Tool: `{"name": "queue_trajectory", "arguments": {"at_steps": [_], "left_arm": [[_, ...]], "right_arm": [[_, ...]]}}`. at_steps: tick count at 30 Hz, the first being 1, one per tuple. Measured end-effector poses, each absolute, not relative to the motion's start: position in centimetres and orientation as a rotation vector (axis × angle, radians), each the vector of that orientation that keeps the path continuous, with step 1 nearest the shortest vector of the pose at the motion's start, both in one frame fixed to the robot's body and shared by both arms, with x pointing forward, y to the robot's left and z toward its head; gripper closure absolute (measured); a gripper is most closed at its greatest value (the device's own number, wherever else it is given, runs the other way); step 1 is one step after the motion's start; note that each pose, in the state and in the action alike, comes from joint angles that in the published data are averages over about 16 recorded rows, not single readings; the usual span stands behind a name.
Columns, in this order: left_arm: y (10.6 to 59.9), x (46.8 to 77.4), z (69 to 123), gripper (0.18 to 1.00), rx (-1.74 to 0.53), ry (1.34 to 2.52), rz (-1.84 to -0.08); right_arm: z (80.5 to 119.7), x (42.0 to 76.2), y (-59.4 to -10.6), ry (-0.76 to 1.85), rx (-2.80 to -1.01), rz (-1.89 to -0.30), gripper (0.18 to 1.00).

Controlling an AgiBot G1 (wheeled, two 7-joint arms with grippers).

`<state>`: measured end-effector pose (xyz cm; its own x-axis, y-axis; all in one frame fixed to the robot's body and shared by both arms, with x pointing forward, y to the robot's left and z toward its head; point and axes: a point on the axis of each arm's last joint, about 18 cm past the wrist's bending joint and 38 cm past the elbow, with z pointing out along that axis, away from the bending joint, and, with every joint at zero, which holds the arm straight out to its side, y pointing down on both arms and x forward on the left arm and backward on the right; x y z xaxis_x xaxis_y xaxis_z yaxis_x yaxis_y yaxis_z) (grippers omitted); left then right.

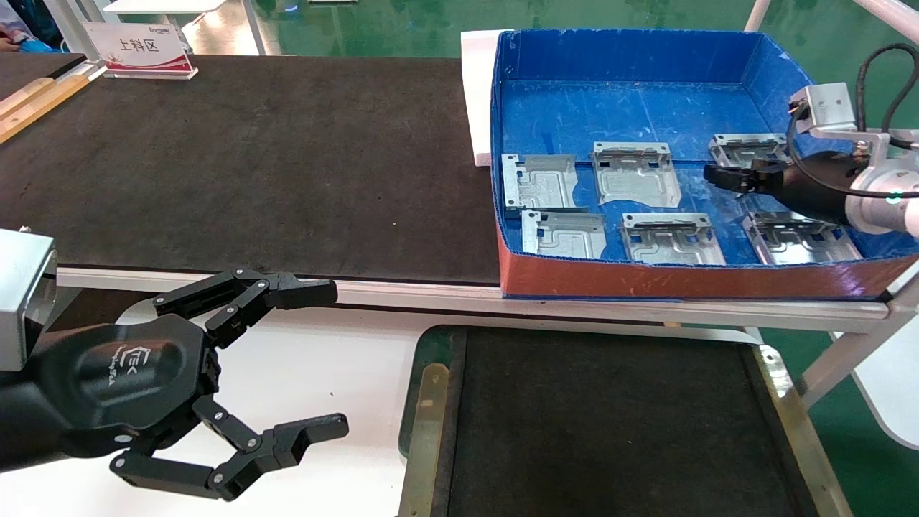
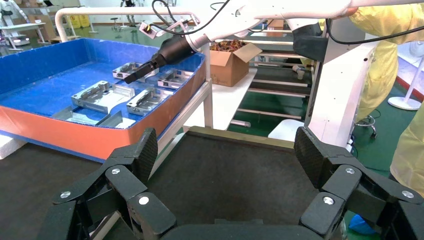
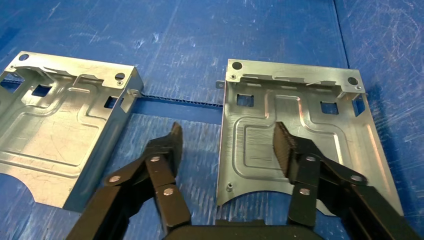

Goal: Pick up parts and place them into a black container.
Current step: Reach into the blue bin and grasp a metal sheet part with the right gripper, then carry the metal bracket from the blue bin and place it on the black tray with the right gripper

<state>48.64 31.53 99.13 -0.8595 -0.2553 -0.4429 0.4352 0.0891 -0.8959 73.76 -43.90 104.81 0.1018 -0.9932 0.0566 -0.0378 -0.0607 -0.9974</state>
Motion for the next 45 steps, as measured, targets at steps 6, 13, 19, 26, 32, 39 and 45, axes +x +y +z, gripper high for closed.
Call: {"name": "queue_trajectory", "arguments": {"at_steps": [6, 13, 19, 26, 32, 39, 45], "left_arm": [[31.5, 48.6, 99.1, 0.184, 0.176, 1.877, -1.822], [31.5, 48.6, 99.1, 0.184, 0.176, 1.877, -1.822], [31.5, 48.6, 99.1, 0.184, 0.176, 1.877, -1.822], [31.5, 48.6, 99.1, 0.184, 0.176, 1.877, -1.822], [31.5, 48.6, 99.1, 0.184, 0.176, 1.877, -1.822], [31.5, 48.6, 99.1, 0.184, 0.176, 1.877, -1.822], [31.5, 48.6, 99.1, 0.184, 0.176, 1.877, -1.822]], "right_arm": [[104.8, 73.7, -43.9, 1.132, -1.334, -1.158, 0.567], [104.8, 73.7, -43.8, 1.125, -1.341, -1.158, 0.735], [104.9, 73.6, -43.9, 1.121, -1.347, -1.159, 0.846], [104.8, 73.6, -43.9, 1.119, -1.354, -1.159, 0.931], [105.1, 73.4, -43.9, 1.102, -1.362, -1.168, 0.97], [106.7, 72.7, -43.8, 1.035, -1.38, -1.184, 0.985], [108.8, 71.2, -43.3, 0.908, -1.421, -1.176, 0.987]]}}
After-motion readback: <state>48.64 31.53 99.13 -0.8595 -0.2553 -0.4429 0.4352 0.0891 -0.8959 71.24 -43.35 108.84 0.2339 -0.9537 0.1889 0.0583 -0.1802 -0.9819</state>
